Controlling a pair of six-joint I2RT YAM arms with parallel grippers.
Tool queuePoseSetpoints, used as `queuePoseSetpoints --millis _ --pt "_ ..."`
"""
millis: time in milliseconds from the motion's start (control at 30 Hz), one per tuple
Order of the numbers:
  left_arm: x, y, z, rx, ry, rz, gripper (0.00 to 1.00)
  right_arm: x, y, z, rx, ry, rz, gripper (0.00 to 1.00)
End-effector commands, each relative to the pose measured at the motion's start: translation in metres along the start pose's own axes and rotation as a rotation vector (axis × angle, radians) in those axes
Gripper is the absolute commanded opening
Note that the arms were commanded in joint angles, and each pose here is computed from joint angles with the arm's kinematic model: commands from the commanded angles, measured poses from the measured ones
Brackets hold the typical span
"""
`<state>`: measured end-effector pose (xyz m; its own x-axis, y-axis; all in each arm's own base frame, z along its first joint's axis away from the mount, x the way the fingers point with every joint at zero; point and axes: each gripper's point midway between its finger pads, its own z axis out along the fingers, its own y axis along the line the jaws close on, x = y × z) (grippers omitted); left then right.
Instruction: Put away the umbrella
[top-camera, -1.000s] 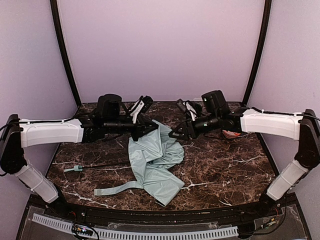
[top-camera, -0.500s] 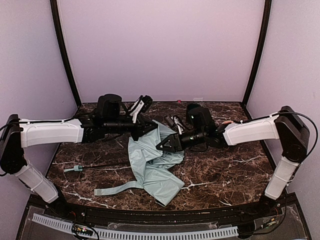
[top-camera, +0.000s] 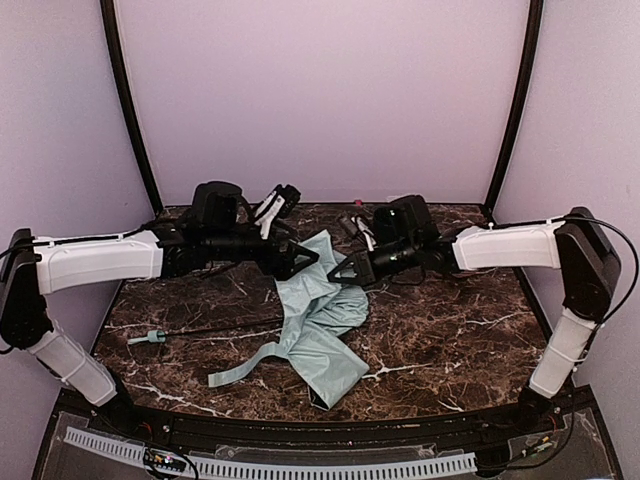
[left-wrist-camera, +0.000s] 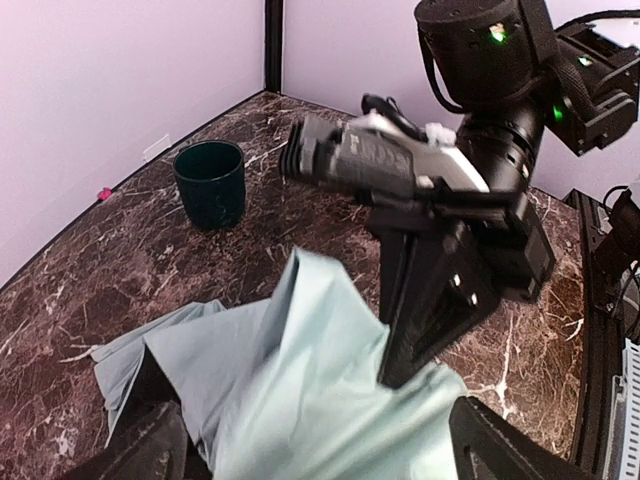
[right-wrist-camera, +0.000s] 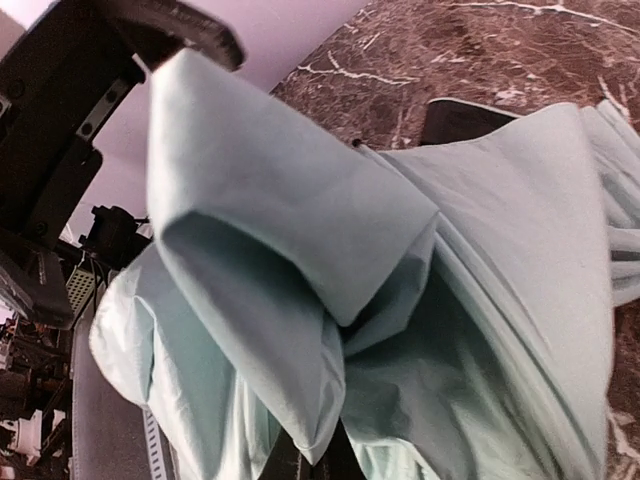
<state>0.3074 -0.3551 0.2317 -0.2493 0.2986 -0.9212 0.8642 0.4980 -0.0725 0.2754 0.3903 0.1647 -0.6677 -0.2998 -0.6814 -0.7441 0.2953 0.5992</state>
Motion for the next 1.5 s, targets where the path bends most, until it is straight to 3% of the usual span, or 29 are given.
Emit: queuePoseSetpoints --millis 0,100,267,567,700,967,1233,1333,1467 --pt "-0.019 0.003 -0.027 -0.045 -0.021 0.04 0.96 -0.013 -0.017 -0.027 -0.018 -0.009 -0.001 0.0" --pt "-0.009 0.001 -0.029 -0.037 0.01 0.061 0.97 -0.025 -0.029 -0.031 -0.002 -0.013 -0.012 0.0" --pt "0.013 -0.026 -0.026 0.101 0.081 0.091 0.86 -0.028 -0.072 -0.034 0.074 -0.011 0.057 0.0" --pt "0.061 -0.083 -0.012 0.36 0.207 0.103 0.88 -0.012 -0.128 -0.019 0.173 0.023 0.187 0.0" --pt "0.084 -0.092 -0.007 0.388 0.26 0.113 0.9 -0.006 -0.138 -0.016 0.201 0.035 0.202 0.0" --pt "0.123 -0.063 0.017 0.246 0.355 0.146 0.91 -0.003 -0.14 -0.016 0.198 0.04 0.198 0.0" --pt "0.125 -0.038 -0.004 0.074 0.295 0.235 0.96 -0.002 -0.143 -0.02 0.201 0.039 0.196 0.0" --pt "0.13 0.001 -0.011 -0.077 0.326 0.14 0.99 -0.004 -0.142 -0.022 0.199 0.034 0.189 0.0" --pt "0.138 0.021 -0.011 -0.118 0.313 -0.023 0.98 -0.004 -0.144 -0.022 0.198 0.034 0.19 0.0"
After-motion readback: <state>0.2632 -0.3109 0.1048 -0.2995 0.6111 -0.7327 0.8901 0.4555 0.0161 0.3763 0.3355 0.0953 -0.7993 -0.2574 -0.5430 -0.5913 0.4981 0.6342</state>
